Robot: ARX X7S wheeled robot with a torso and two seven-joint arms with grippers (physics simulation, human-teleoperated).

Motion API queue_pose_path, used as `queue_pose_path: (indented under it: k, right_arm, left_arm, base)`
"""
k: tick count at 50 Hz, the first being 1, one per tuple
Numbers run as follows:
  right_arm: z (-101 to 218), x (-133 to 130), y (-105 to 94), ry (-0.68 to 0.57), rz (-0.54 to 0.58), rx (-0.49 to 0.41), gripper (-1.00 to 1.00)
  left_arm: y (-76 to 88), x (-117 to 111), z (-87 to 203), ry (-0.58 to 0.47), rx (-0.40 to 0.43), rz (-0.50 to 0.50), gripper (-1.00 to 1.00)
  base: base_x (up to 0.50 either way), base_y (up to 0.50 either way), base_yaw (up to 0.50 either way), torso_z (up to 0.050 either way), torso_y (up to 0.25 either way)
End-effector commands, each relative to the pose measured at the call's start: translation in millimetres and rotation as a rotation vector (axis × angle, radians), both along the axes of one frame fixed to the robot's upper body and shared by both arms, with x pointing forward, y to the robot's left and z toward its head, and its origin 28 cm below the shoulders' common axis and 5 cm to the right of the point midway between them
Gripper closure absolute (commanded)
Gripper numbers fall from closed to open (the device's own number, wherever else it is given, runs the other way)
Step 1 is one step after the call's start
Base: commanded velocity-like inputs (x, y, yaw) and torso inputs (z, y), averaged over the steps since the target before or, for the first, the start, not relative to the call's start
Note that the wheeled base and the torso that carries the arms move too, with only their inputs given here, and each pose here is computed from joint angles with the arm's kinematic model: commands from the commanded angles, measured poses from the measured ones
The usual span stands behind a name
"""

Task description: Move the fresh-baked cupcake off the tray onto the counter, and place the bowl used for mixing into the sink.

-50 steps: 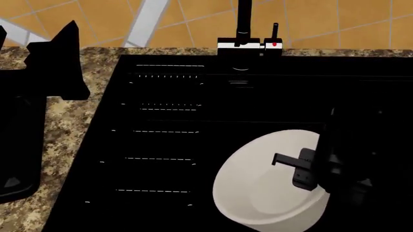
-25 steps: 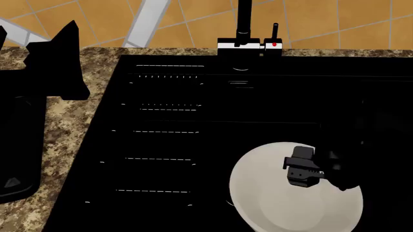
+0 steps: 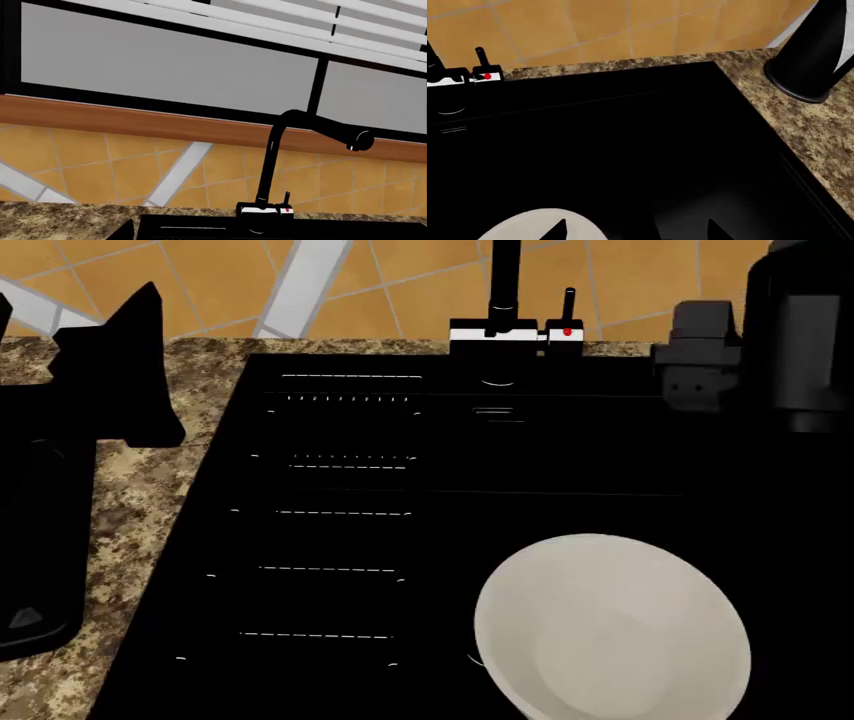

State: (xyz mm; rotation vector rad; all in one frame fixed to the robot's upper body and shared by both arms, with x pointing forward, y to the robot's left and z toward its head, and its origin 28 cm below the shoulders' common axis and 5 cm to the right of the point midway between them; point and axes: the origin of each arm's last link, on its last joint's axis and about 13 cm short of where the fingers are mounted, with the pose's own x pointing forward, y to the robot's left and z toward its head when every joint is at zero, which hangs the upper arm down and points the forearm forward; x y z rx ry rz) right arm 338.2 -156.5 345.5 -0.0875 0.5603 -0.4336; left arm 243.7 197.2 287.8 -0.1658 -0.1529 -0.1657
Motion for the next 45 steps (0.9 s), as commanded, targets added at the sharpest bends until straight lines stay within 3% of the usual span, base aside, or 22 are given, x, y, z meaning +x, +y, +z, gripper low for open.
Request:
queue_pose_path:
  k: [1, 8, 14, 17, 19, 28, 36, 45]
  right_arm:
    - [28.1, -68.9, 8.3, -0.284, 0.051, -0.059, -1.00]
    - [14.4, -117.0, 14.2, -0.432, 0.091, -0.104, -1.00]
    - [-3.9, -135.6, 21.5, -0.491, 0.120, -0.132, -1.00]
    - [-16.7, -137.7, 24.5, -0.491, 0.144, -0.144, -1.00]
    - [-26.5, -136.2, 27.4, -0.515, 0.161, -0.201, -1.00]
    - [-54.2, -135.8, 32.5, -0.531, 0.179, -0.146, -1.00]
    - [-63.6, -149.4, 41.3, -0.665, 0.290, -0.143, -1.00]
    - [-76.5, -151.3, 45.8, -0.659, 0.351, -0.104, -1.00]
  left_arm:
    - [-0.3, -0.4, 0.0, -0.003, 0.003, -0.001, -1.00]
    - [-0.4, -0.1, -0.2, -0.002, 0.003, -0.003, -1.00]
    - [-0.7, 0.0, -0.1, -0.002, 0.008, -0.001, -1.00]
    - [-0.5, 0.2, 0.0, -0.003, 0.005, -0.001, -1.00]
    - [-0.5, 0.2, -0.1, -0.003, 0.004, -0.001, -1.00]
    - [0.0, -0.1, -0.3, -0.005, 0.000, 0.000, -1.00]
    - [0.1, -1.0, -0.1, -0.007, 0.002, 0.004, -1.00]
    - [0.1, -1.1, -0.1, -0.010, 0.004, 0.008, -1.00]
  base:
    - [0.00, 0.00, 0.00, 0.000, 0.000]
    - [0.00, 0.00, 0.00, 0.000, 0.000]
    - [0.00, 0.00, 0.00, 0.000, 0.000]
    - [0.00, 0.00, 0.00, 0.000, 0.000]
    - [0.00, 0.00, 0.00, 0.000, 0.000]
    - [0.00, 0.00, 0.00, 0.000, 0.000]
    - [0.00, 0.00, 0.00, 0.000, 0.000]
    - [0.00, 0.00, 0.00, 0.000, 0.000]
